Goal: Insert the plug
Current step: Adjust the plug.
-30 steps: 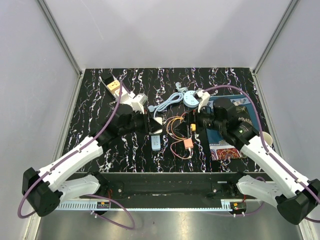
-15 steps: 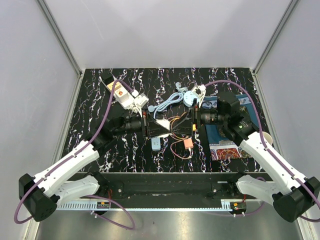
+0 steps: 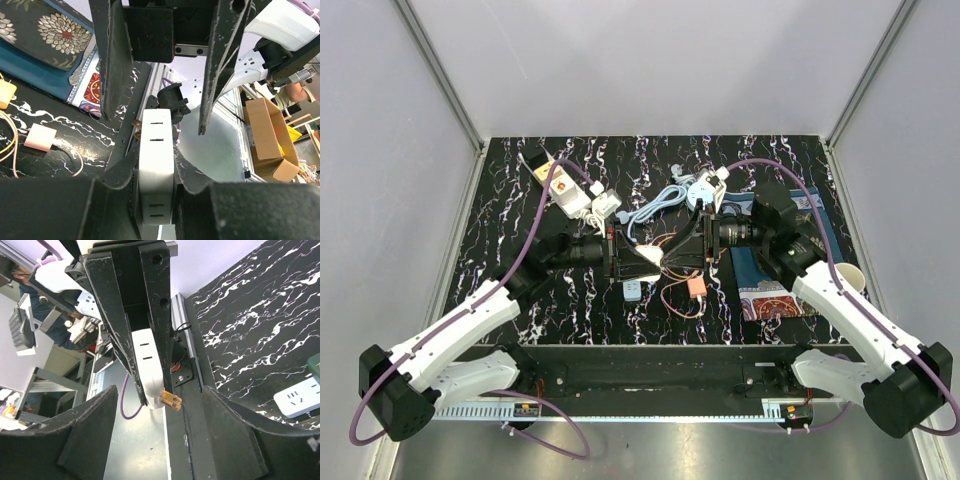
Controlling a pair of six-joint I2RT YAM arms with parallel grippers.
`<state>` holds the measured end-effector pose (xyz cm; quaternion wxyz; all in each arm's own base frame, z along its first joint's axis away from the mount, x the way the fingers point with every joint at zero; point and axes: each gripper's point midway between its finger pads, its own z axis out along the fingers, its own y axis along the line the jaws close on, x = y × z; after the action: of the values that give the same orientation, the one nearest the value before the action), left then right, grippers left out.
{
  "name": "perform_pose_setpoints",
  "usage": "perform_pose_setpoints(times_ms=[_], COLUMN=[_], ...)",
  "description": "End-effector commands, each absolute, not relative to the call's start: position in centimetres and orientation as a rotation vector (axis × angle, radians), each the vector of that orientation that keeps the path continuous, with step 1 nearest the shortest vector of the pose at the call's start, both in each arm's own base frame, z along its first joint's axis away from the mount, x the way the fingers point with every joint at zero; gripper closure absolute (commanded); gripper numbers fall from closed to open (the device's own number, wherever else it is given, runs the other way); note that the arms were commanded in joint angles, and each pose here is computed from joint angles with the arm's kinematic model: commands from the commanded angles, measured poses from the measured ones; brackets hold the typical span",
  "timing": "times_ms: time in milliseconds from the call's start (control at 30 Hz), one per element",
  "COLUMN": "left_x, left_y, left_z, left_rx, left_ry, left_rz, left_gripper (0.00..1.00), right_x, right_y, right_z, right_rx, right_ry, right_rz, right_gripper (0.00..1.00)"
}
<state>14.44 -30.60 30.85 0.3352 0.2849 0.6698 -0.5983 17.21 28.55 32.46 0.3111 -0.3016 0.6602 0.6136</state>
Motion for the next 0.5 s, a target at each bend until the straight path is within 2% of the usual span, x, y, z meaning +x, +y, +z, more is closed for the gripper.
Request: perform_pose_setpoints(times_ms=[0,100,133,333,367,467], left_x=[13.75,13.66,13.72,13.85,13.90,14.62], left_y=[-31.00,-31.19,-31.22,-31.25,-31.21,-31.09], left_z=[34.42,34.80,34.72,35.34,35.35,34.95], left_rx=[0.809,0.811,0.809,0.800,0.794,0.752], left_ry=[1.576,1.559,1.561,1.547,1.548,1.573], left_rz=[-1.612,-1.637,-1.637,-1.637,-1.633,-1.592], left_gripper=[1.00,1.00,1.00,1.00,1.00,1.00], right_x=[16.70,16.50,16.44,16.29,16.27,16.20], right_y=[28.68,28.74,28.73,28.60,28.57,28.48], right_z=[33.20,33.15,33.15,33.23,33.22,33.28], right_rx=[-0.845,-0.853,-0.855,-0.855,-0.852,-0.852], right_ry=[1.690,1.687,1.688,1.691,1.694,1.698], right_rz=[1.676,1.699,1.702,1.697,1.695,1.686], right_gripper=[0.31,0.37,0.44,0.64,0.72,0.80])
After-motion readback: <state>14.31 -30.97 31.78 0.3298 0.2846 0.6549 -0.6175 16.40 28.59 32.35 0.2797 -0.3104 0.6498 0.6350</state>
